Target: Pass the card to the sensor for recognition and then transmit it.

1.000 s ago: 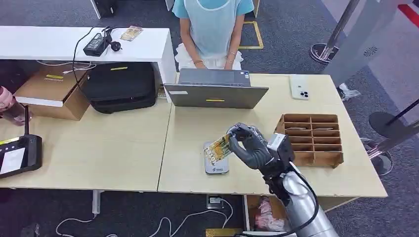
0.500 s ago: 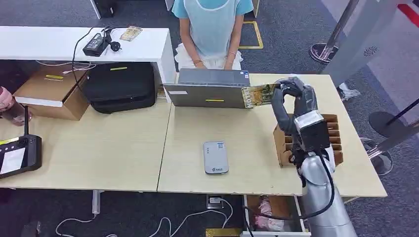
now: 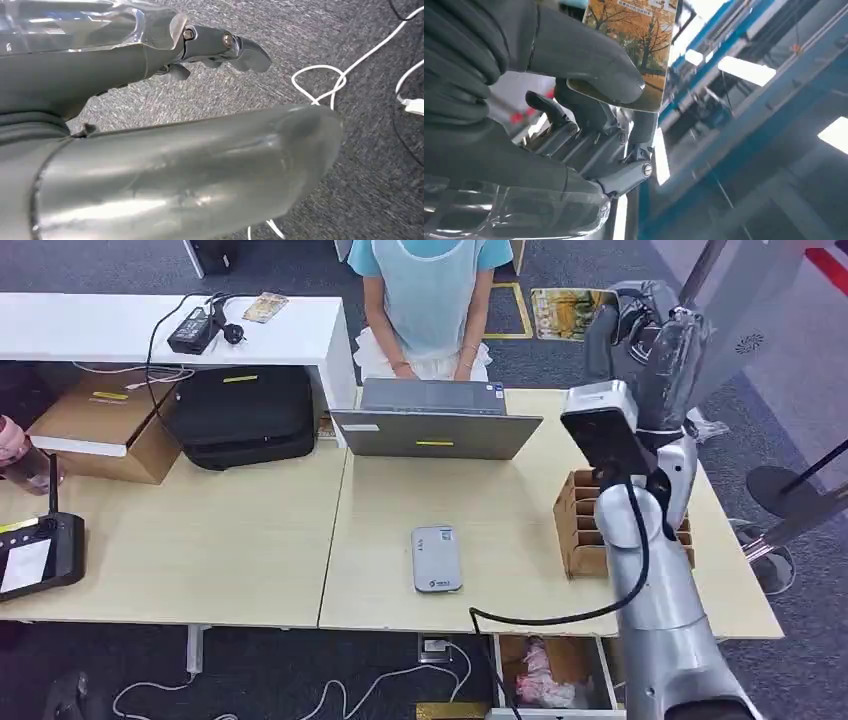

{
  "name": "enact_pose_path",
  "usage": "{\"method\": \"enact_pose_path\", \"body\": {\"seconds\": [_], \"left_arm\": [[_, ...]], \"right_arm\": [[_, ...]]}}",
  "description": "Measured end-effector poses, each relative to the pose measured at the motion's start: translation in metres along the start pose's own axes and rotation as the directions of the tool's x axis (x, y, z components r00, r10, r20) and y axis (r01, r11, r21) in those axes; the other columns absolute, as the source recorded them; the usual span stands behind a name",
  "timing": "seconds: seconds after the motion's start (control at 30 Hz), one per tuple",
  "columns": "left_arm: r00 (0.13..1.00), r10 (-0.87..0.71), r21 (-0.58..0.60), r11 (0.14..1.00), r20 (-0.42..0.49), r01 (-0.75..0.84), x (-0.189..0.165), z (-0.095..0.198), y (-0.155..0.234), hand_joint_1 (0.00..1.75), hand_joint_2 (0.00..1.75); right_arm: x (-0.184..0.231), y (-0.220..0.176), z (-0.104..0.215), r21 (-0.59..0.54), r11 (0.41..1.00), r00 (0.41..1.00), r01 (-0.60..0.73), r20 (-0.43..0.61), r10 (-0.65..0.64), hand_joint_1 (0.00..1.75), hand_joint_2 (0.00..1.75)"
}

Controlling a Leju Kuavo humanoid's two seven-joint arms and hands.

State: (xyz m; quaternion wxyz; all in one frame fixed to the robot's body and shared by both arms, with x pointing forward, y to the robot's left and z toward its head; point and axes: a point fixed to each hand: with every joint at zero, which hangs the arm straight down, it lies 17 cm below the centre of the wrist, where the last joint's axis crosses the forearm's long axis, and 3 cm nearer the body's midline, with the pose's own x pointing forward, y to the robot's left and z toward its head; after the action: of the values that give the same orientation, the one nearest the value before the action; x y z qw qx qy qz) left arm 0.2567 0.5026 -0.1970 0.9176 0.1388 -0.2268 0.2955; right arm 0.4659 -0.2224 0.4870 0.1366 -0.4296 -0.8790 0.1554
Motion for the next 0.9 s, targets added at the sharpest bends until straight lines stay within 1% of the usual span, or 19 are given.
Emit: {"method": "enact_pose_path", "body": {"seconds": [0.13,0.37,0.53,0.73,0.9], "left_arm": [[1.000,0.001,-0.001,1.000,0.002,-0.001,0.002,0.000,0.000,0.00,0.00],[1.000,-0.009,-0.004,1.000,-0.008,0.009,0.003,0.000,-0.002,0.00,0.00],[1.000,-0.009,-0.003,1.000,-0.006,0.009,0.005,0.000,0.000,0.00,0.00],[1.000,-0.010,-0.007,1.000,-0.005,0.010,0.005,0.000,-0.001,0.00,0.00],[1.000,-0.014,-0.009,1.000,-0.004,0.014,0.006,0.000,-0.001,0.00,0.00]], "right_arm": [[0.014,0.013,-0.013,0.013,0.998,0.997,-0.067,0.042,0.067,1.75,1.75],[0.034,0.045,-0.023,0.063,0.978,0.974,-0.200,0.126,0.191,1.75,1.75],[0.039,0.061,-0.024,0.089,0.974,0.970,-0.210,0.143,0.197,1.75,1.75],[0.041,0.068,-0.024,0.103,0.973,0.970,-0.208,0.146,0.192,1.75,1.75],[0.040,0.083,-0.026,0.136,0.962,0.965,-0.235,0.149,0.215,1.75,1.75]]}}
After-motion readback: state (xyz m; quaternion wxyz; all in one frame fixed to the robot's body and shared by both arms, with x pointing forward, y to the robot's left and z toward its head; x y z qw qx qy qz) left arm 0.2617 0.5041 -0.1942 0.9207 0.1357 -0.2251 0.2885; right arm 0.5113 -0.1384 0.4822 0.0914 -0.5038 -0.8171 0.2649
